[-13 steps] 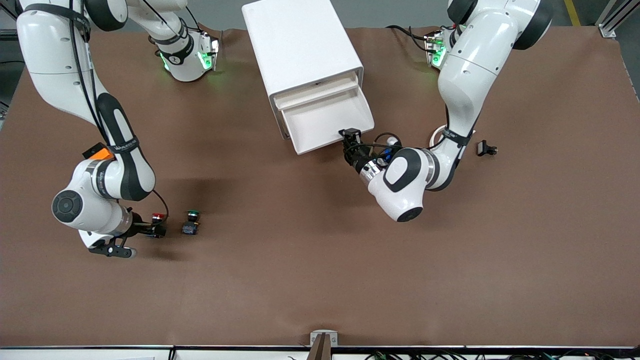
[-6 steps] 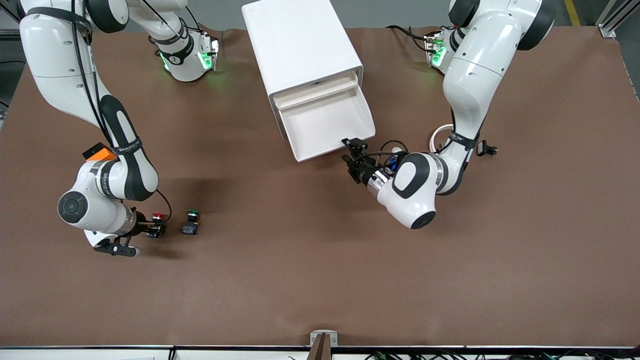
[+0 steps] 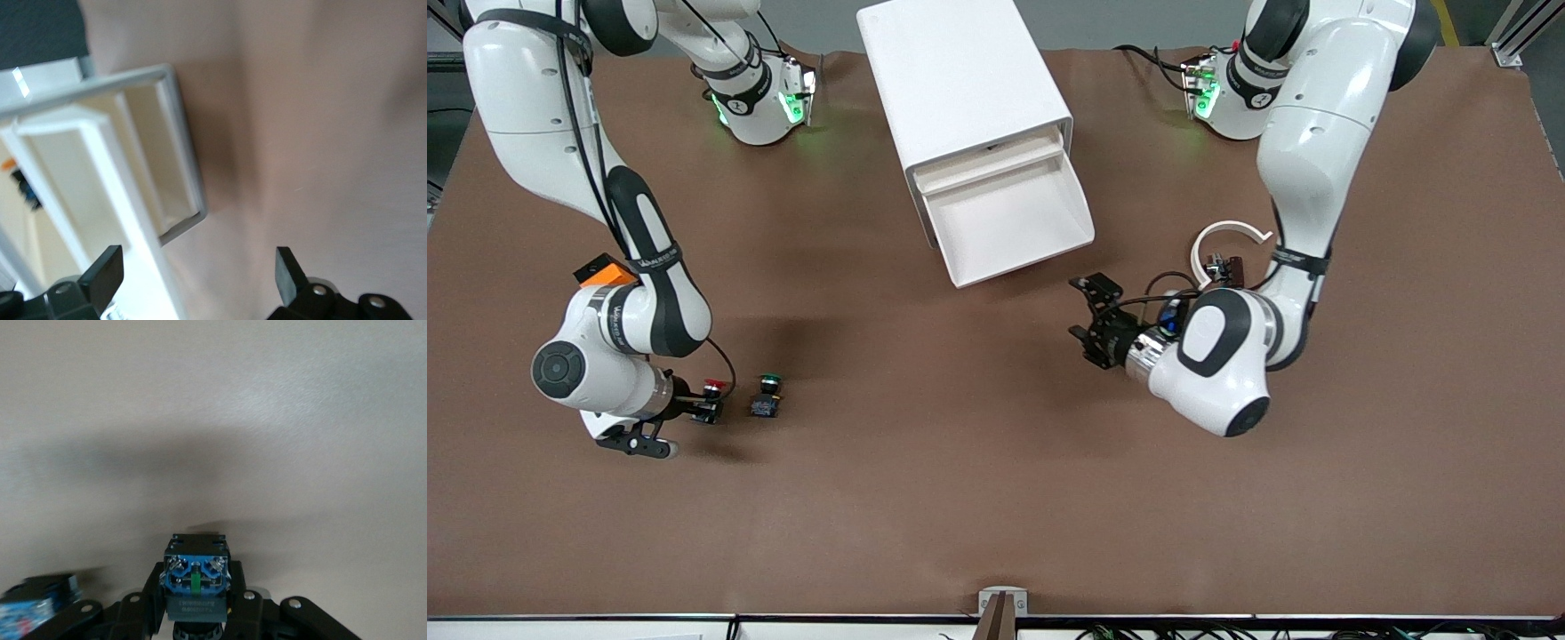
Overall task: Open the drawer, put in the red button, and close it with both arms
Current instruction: 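Grasp the red button with the right gripper while the left gripper releases the drawer, then carry the red button into the open drawer and open the right gripper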
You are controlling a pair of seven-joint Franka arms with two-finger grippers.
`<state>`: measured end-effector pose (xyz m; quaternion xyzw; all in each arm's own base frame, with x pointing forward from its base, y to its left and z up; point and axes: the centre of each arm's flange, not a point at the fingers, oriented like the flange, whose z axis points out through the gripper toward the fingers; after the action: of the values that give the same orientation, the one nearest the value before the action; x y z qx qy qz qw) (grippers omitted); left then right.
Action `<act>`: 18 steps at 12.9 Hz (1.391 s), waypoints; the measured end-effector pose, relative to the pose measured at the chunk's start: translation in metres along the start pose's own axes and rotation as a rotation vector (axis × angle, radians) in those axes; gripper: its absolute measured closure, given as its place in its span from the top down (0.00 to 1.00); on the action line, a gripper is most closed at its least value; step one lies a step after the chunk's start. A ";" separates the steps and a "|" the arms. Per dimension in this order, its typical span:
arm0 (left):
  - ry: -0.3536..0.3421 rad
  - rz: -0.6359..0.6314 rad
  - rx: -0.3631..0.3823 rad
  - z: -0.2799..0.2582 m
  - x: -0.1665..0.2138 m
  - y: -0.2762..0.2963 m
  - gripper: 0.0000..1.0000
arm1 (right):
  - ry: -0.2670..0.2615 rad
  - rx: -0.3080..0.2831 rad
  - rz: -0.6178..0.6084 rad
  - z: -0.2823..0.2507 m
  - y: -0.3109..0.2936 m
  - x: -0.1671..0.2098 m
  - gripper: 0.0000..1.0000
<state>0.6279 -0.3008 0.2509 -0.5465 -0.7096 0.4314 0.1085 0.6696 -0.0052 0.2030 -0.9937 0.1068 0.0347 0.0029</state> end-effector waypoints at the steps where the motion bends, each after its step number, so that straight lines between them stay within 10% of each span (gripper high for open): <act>1: 0.057 0.047 -0.057 -0.015 0.000 -0.002 1.00 | -0.018 0.000 0.022 -0.020 -0.012 -0.002 0.41; 9: 0.416 0.480 -0.465 -0.170 -0.013 -0.109 1.00 | -0.029 0.027 0.326 -0.233 -0.242 -0.157 0.41; 13: 0.657 0.853 -0.423 -0.194 -0.011 -0.144 1.00 | -0.008 0.045 0.460 -0.253 -0.362 -0.265 0.41; 18: 0.799 1.266 -0.266 -0.212 0.004 -0.166 1.00 | 0.011 0.060 0.547 -0.244 -0.424 -0.341 0.41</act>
<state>0.6460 -0.1974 0.4988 -0.9724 -0.2135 0.0914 0.0222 0.4443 0.4777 0.4690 -0.9275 0.3724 0.0258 0.0221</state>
